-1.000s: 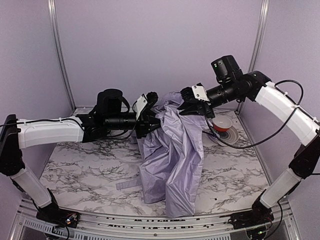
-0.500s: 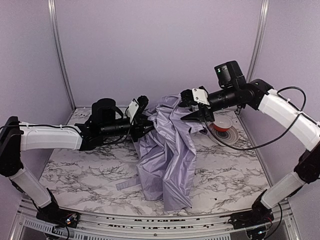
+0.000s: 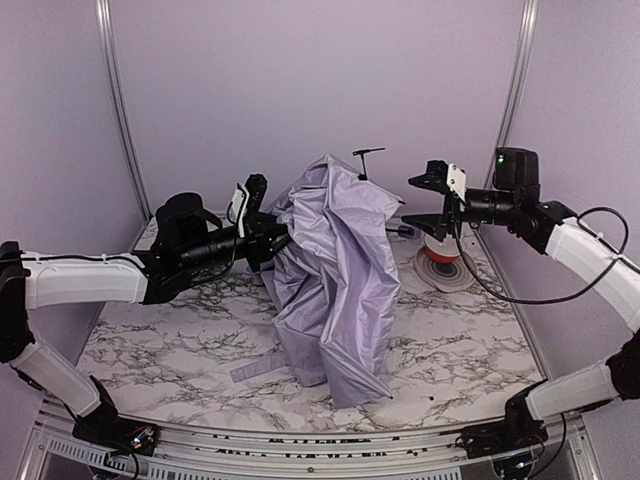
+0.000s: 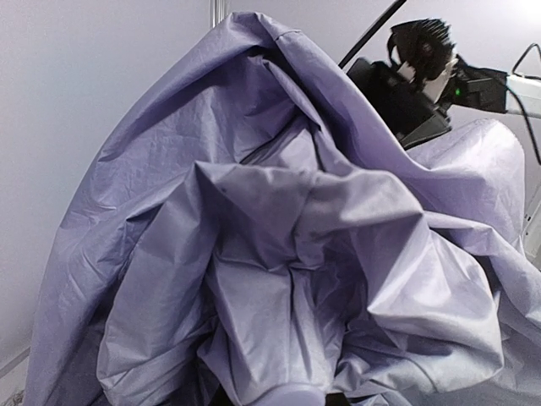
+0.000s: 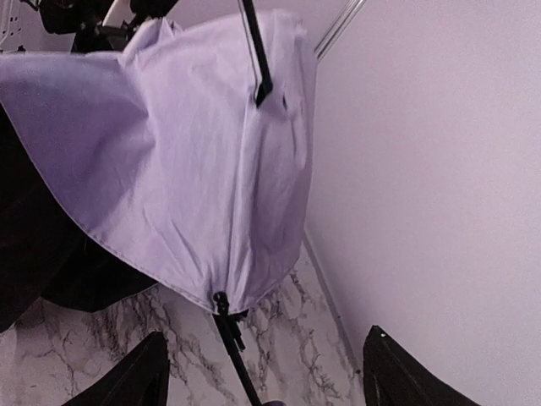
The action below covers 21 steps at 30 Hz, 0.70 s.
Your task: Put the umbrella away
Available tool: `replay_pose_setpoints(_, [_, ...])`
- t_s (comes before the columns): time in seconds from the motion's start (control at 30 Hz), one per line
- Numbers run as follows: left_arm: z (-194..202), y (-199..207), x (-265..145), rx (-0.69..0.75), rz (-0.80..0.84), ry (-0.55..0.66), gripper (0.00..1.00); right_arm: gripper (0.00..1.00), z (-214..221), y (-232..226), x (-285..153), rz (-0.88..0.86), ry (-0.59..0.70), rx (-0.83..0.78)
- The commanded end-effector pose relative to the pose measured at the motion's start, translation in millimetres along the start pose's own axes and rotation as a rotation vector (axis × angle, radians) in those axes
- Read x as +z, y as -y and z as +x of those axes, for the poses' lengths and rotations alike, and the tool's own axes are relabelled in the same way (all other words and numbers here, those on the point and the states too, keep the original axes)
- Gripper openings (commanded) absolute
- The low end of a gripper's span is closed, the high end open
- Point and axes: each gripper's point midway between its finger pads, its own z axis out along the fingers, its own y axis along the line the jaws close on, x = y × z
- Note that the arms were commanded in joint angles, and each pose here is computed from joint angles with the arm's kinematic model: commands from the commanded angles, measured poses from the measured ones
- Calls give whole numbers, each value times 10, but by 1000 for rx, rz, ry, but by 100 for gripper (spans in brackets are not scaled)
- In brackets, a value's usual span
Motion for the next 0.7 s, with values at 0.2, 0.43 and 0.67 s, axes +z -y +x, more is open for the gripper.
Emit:
replay_pose_setpoints(0.2, [-501,220,-177,43,105,153,0,82,541,-56,506,-155,-159,144])
replay_pose_setpoints(0.43, [-538,259,-120,39,144,156,0,77,740,-370,818,-274,-239,150])
replay_pose_setpoints(0.67, [-511,224,-113,50,127,152,0,32,713,-371,881,-275,-221,154])
